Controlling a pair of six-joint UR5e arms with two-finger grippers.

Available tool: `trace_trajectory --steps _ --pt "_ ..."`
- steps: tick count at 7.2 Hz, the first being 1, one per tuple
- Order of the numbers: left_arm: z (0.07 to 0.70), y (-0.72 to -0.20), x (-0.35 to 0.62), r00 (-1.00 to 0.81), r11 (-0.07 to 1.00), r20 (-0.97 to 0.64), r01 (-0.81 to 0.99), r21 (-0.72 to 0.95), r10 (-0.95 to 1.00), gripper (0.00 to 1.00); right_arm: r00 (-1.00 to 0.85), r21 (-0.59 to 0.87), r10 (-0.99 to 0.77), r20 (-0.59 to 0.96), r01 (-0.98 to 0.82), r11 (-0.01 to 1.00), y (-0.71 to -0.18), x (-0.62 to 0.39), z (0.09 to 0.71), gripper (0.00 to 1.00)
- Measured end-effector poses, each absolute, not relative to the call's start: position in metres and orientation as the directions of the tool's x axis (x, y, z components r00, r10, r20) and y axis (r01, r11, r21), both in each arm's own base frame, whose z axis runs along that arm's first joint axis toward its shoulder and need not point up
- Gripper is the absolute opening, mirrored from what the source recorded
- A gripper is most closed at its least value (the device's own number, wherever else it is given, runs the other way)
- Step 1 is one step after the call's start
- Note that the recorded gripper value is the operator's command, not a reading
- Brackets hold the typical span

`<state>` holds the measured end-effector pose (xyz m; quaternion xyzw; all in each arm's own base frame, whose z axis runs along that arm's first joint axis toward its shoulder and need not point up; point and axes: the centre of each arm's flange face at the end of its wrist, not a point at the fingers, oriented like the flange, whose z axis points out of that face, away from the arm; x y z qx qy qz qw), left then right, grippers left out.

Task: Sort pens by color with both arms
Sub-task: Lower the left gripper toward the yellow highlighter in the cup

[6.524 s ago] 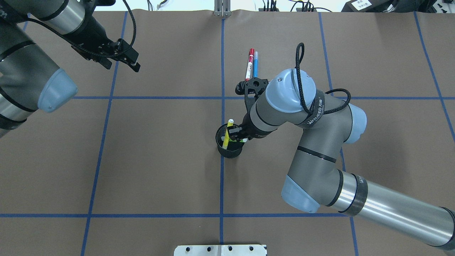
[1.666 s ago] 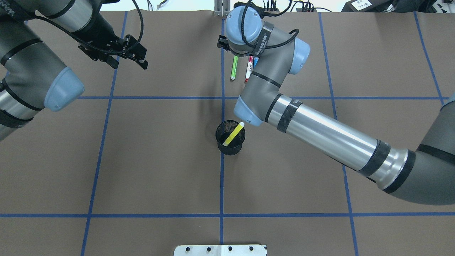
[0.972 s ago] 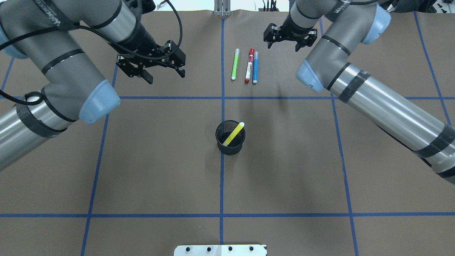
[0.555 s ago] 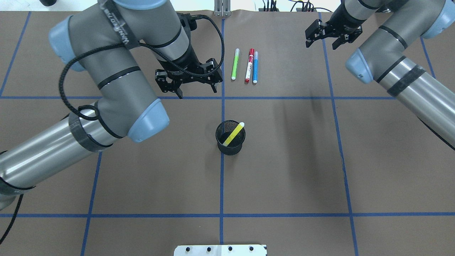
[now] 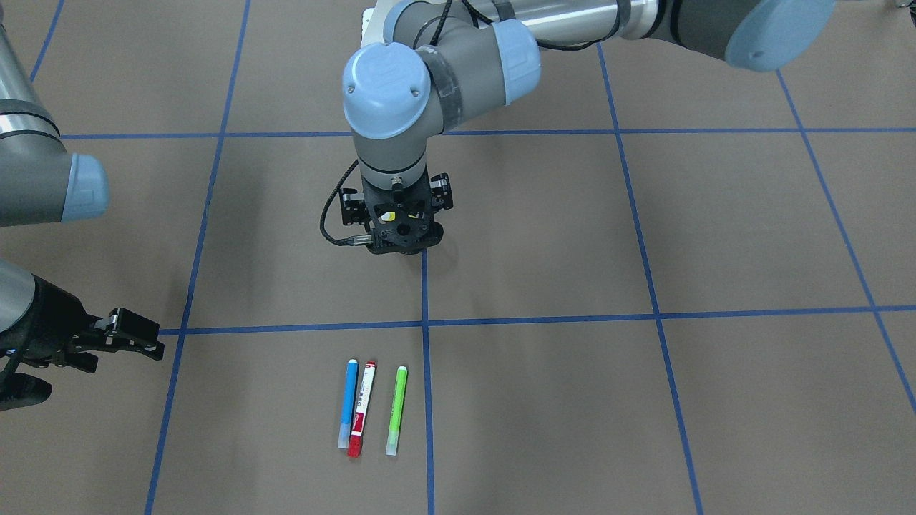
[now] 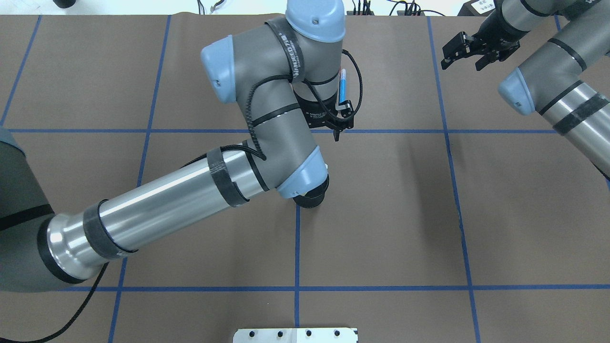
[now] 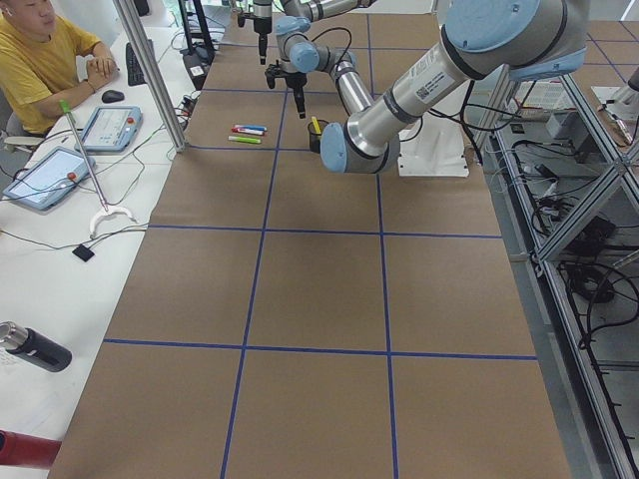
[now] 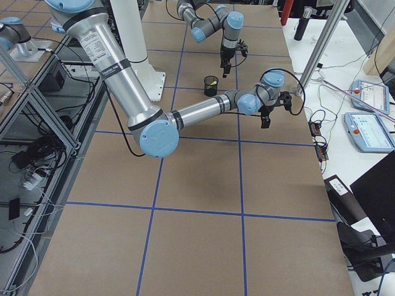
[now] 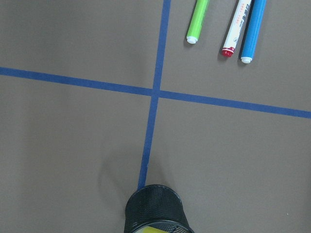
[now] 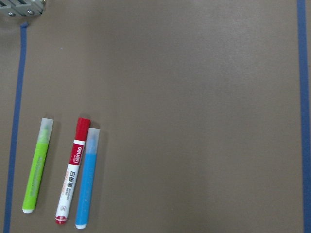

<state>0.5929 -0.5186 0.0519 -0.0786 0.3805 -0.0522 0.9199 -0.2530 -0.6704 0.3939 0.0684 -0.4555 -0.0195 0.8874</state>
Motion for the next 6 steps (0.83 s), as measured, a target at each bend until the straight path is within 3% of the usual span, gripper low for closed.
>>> trace_trajectory --steps 3,6 --pt "0.052 -0.497 0.631 0.787 0.978 -0.598 0.035 -0.208 -0.155 0.84 0.586 0.139 -0.097 0.804 -0.026 0.990 -0.669 -0.252 0.398 0.99" --pt "0.049 -0.491 0.642 0.804 0.982 -0.577 0.042 -0.186 -0.144 0.52 0.588 0.141 -0.098 0.803 -0.027 0.990 -0.669 -0.253 0.398 0.99"
